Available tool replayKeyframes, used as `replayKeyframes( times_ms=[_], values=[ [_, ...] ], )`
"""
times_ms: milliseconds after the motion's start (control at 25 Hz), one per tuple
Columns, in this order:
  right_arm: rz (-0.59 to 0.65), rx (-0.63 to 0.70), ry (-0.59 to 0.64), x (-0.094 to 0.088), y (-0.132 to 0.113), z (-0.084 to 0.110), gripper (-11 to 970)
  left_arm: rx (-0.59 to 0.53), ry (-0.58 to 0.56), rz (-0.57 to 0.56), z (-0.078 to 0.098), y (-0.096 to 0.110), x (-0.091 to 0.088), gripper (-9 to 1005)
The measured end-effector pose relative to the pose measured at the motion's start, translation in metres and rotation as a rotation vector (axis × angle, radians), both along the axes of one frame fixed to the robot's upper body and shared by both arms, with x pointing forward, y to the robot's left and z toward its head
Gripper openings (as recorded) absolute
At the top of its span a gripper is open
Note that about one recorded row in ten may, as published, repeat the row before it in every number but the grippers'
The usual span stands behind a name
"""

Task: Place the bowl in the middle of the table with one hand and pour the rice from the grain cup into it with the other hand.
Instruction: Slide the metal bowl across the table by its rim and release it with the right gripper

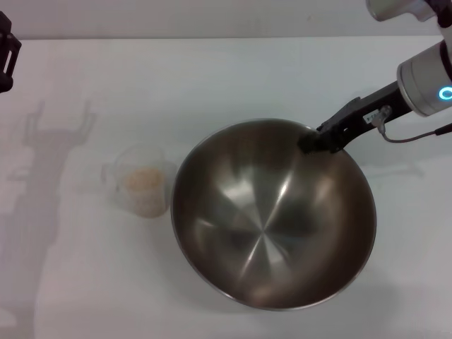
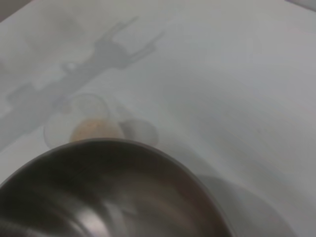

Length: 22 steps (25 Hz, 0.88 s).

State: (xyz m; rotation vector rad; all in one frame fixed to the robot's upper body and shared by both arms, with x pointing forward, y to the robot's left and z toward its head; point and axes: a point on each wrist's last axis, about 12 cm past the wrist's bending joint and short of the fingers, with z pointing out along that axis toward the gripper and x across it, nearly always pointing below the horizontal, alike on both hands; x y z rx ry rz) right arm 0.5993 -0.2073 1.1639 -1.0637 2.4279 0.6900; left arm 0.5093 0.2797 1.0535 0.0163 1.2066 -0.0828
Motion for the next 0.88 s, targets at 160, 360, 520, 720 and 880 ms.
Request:
replayKeyframes(
  times_ms=[160, 360, 520, 720, 880],
  values=[
    [0.002, 0.001, 0.014, 0.002, 0.002, -0.007, 23, -0.004, -0.001, 0.000, 0.000, 0.000, 0.000, 831],
    [0.006, -0.005, 0.028, 0.004, 0.005, -0.012, 24, -0.006, -0.004, -0.003, 0.001, -0.001, 0.000, 831],
    [0.006, -0.037, 0.027, 0.005, 0.005, -0.016, 25, -0.007, -0.005, -0.004, 0.001, -0.001, 0.001, 830],
    [0.009, -0.061, 0.039, 0.007, 0.007, -0.020, 27, -0.007, -0.005, -0.004, 0.001, -0.002, 0.001, 830],
    [0.024, -0.074, 0.024, 0.007, 0.009, -0.017, 91, -0.005, -0.005, -0.003, 0.001, -0.002, 0.001, 830]
  ],
)
